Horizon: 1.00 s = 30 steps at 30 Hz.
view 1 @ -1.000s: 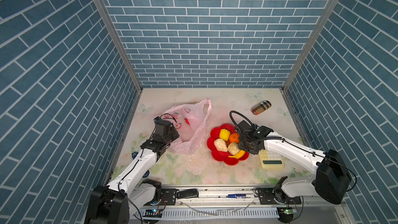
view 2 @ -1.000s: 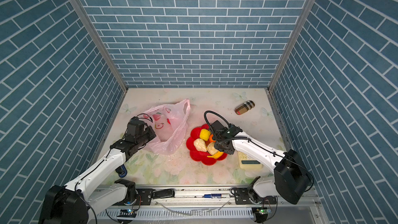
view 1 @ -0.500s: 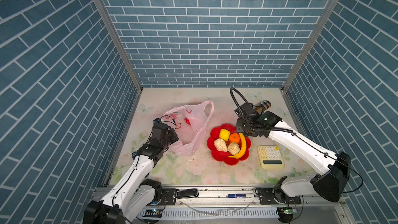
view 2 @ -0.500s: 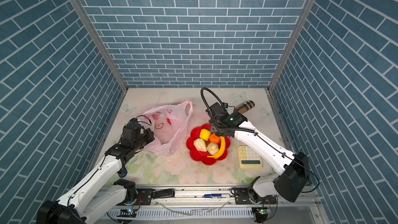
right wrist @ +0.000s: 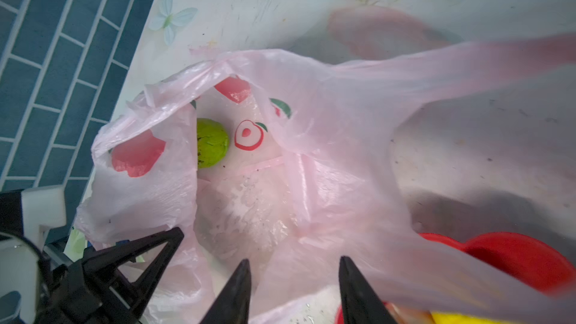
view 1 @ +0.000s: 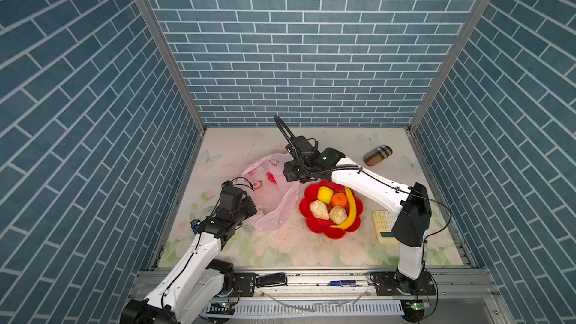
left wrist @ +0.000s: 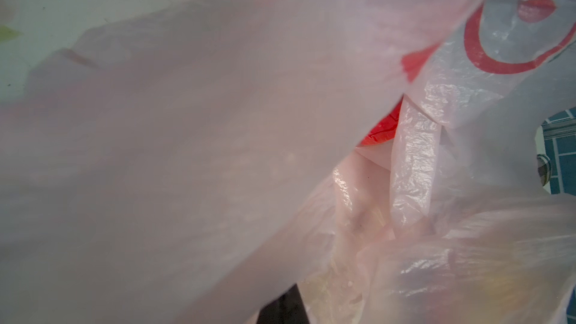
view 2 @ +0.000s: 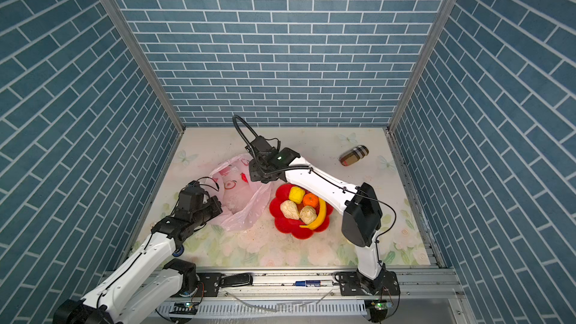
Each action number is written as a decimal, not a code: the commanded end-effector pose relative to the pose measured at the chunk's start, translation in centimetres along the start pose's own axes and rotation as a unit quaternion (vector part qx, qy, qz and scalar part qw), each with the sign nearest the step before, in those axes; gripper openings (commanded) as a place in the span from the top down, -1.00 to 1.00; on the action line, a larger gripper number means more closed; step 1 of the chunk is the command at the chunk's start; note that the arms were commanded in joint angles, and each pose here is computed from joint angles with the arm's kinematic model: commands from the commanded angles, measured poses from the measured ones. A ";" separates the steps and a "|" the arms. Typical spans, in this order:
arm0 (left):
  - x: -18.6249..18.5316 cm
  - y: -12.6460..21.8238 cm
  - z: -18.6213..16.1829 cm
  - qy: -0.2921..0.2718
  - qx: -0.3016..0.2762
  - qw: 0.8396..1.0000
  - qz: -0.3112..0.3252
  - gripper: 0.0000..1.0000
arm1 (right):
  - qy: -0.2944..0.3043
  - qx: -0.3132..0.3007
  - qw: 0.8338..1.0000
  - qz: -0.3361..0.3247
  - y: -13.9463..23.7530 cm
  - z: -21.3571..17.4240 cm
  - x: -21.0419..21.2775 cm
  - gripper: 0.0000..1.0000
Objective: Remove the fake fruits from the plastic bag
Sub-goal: 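Move the right gripper back over the bag and lower it inside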
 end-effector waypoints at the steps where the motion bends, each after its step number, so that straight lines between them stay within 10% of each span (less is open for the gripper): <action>1: 1.0 -0.2 -0.5 -0.001 0.006 1.000 0.012 0.93 | 0.020 -0.010 0.998 0.050 -1.5 1.7 2.7 0.07; 19: 2.1 -1.0 -1.1 0.021 0.007 0.999 0.024 0.94 | 0.031 0.064 0.993 0.091 -11.8 -1.5 6.4 0.07; 30: 1.4 -0.1 -0.8 0.032 0.002 0.999 0.008 0.94 | 0.020 0.080 0.997 -0.007 -13.5 -3.1 3.7 -0.01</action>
Point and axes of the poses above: each gripper's point midway between its finger pads, its own y axis back along the fingers, its own x axis along the line the jaws close on, z = x × y, the point moved 2 cm from there along y, back along the fingers, and after that the axes turned 14 degrees about y, right-handed, at the moved point
